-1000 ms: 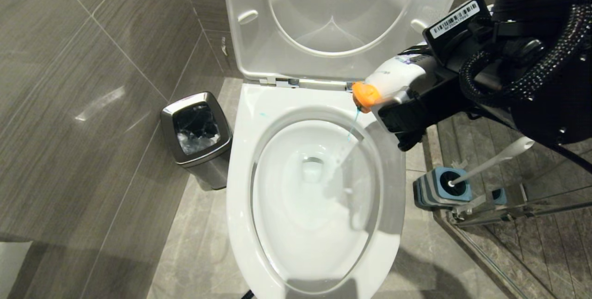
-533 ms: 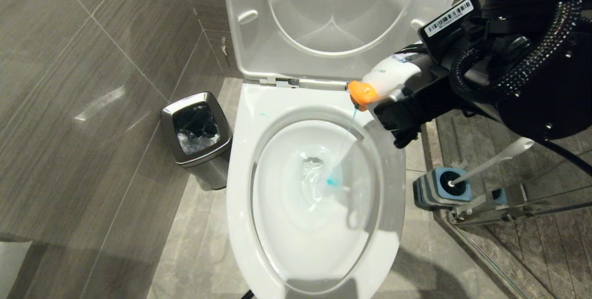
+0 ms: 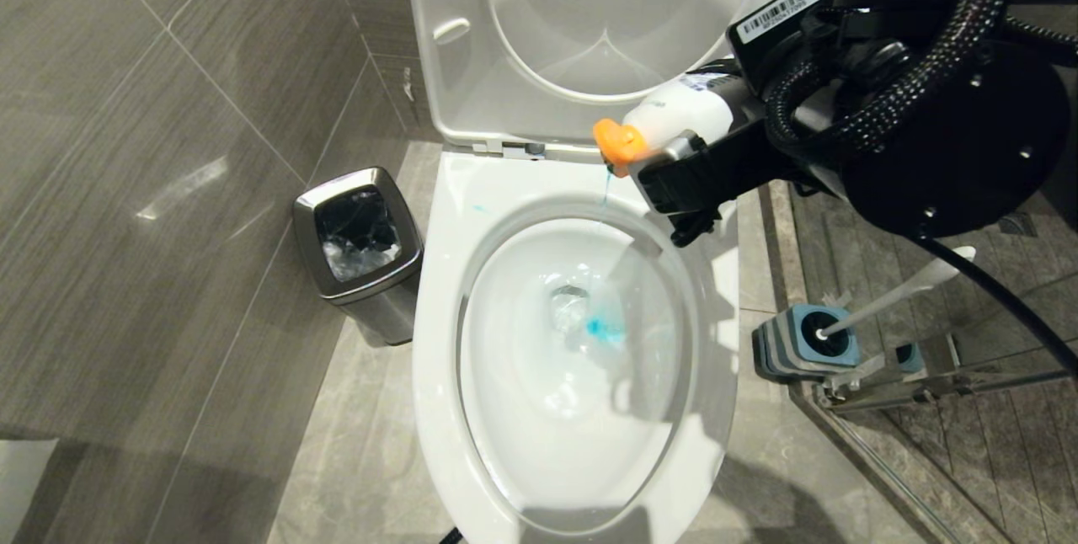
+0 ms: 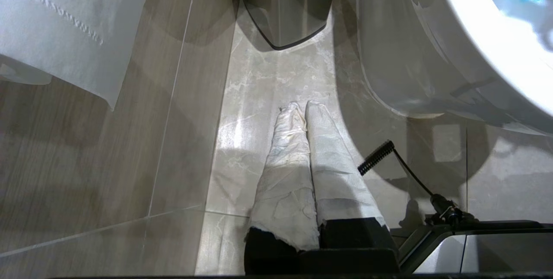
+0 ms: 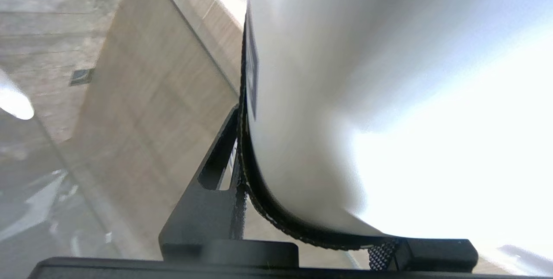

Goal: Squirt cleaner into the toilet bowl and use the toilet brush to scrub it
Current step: Pour in the cleaning agent

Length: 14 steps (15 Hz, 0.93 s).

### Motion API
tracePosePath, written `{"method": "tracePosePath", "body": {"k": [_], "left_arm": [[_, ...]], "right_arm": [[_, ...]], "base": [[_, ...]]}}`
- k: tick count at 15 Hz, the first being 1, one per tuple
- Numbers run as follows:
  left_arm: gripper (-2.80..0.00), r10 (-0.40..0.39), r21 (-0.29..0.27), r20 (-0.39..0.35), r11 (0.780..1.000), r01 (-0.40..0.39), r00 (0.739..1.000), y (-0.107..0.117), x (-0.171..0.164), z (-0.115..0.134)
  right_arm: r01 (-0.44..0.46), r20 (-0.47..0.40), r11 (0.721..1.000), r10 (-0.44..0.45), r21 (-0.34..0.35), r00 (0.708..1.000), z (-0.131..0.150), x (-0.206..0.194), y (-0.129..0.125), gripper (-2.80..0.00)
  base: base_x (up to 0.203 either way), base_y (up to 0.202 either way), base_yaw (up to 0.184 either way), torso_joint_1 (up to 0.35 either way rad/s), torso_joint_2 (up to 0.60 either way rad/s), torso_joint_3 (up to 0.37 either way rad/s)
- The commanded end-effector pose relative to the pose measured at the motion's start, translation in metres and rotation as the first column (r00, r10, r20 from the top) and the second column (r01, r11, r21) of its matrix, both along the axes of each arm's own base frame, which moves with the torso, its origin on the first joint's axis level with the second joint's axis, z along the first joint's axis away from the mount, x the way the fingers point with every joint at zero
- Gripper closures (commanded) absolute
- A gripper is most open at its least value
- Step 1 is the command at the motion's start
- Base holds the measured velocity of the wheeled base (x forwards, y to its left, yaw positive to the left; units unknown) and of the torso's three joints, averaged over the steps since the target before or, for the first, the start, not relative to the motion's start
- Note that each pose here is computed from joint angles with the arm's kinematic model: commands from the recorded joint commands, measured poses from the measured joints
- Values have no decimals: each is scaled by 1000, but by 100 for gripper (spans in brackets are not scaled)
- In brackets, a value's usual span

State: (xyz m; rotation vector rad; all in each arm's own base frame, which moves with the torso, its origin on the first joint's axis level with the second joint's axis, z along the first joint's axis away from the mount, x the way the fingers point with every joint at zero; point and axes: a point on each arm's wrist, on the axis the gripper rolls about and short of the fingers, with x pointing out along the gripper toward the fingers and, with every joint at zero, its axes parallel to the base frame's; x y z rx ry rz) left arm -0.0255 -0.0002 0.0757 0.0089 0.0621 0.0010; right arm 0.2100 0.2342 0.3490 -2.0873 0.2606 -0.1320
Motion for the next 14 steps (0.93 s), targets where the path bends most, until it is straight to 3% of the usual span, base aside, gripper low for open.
{"method": "tracePosePath", "body": {"k": [1, 9, 14], "left_arm": [[0, 0, 0, 1, 1000, 0, 1000, 0, 0, 0], [0, 0, 0, 1, 1000, 0, 1000, 0, 0, 0], [0, 0, 0, -1, 1000, 0, 1000, 0, 0, 0]], "right_arm": [[-5, -6, 1000, 5, -18, 1000, -3, 1, 7, 0], [-4, 17, 1000, 4, 15, 1000, 6, -2, 4, 0], [11, 79, 995, -19, 104, 997, 22, -13, -10, 0]], "base": [[0, 0, 0, 0, 0, 0], [0, 0, 0, 0, 0, 0], [0, 0, 0, 0, 0, 0]]}}
